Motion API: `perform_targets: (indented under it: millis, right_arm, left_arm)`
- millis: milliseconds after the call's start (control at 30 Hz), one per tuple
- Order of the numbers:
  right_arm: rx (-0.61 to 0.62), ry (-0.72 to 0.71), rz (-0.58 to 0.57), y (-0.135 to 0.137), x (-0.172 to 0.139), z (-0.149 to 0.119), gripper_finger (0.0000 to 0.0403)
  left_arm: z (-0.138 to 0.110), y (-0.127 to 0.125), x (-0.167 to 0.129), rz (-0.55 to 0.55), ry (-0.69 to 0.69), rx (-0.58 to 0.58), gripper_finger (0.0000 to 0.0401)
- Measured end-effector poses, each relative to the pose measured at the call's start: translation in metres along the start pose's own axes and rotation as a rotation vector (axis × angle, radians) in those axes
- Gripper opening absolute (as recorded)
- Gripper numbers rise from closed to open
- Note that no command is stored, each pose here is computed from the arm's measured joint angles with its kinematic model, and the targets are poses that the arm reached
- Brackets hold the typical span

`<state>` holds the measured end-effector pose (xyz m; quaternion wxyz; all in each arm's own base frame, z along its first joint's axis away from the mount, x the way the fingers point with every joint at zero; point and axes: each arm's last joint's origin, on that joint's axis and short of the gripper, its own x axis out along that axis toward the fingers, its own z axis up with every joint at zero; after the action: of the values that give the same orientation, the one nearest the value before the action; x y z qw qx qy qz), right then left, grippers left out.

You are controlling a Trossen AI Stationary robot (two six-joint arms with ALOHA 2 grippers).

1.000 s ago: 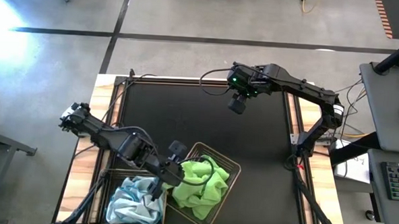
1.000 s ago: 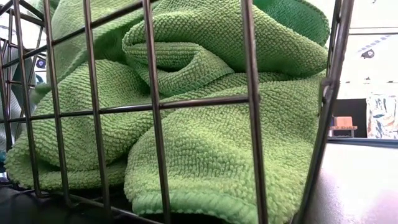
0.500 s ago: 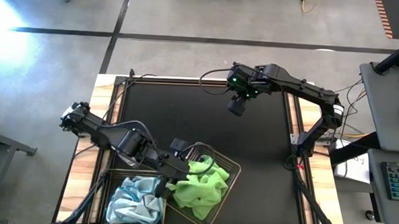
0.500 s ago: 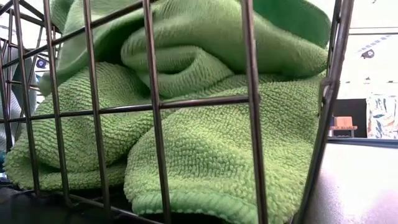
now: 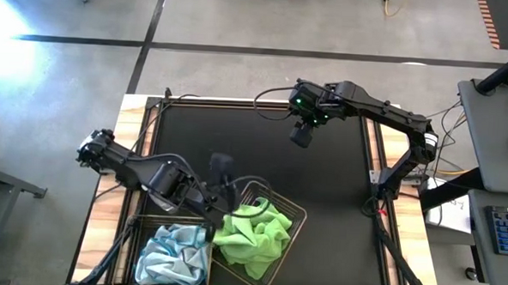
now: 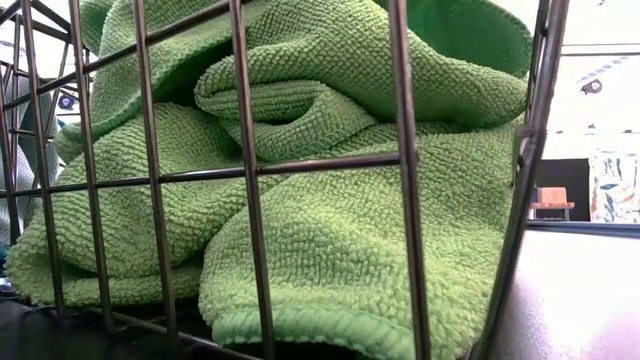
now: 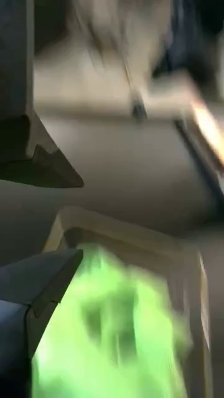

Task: Sort microfiber towel by color & place in baskets
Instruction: Return to Home Position

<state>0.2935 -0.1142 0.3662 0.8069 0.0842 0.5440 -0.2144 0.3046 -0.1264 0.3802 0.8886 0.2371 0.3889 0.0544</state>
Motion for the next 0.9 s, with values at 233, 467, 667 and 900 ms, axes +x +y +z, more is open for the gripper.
perform_targets:
  millis: [233,467,667,900]
  right_arm:
    - [-0.043,-0.025,0.006,0.004,0.0,0.002,0.0215]
    - [-0.171,-0.046,0.051,0.02,0.017,0.001,0.0215]
    - [-0.274,-0.031,0.159,0.029,0.04,-0.008,0.0215]
    - [-0.308,-0.022,0.151,0.027,0.044,-0.014,0.0215]
  left_arm:
    - [-0.012,0.02,-0.032,0.015,0.09,0.008,0.0155]
    - [-0.042,0.041,-0.065,0.02,0.09,-0.13,0.0155]
    - [-0.074,0.055,-0.087,0.064,0.021,-0.172,0.0155]
    - [-0.117,0.062,-0.099,0.057,-0.12,-0.268,0.0155]
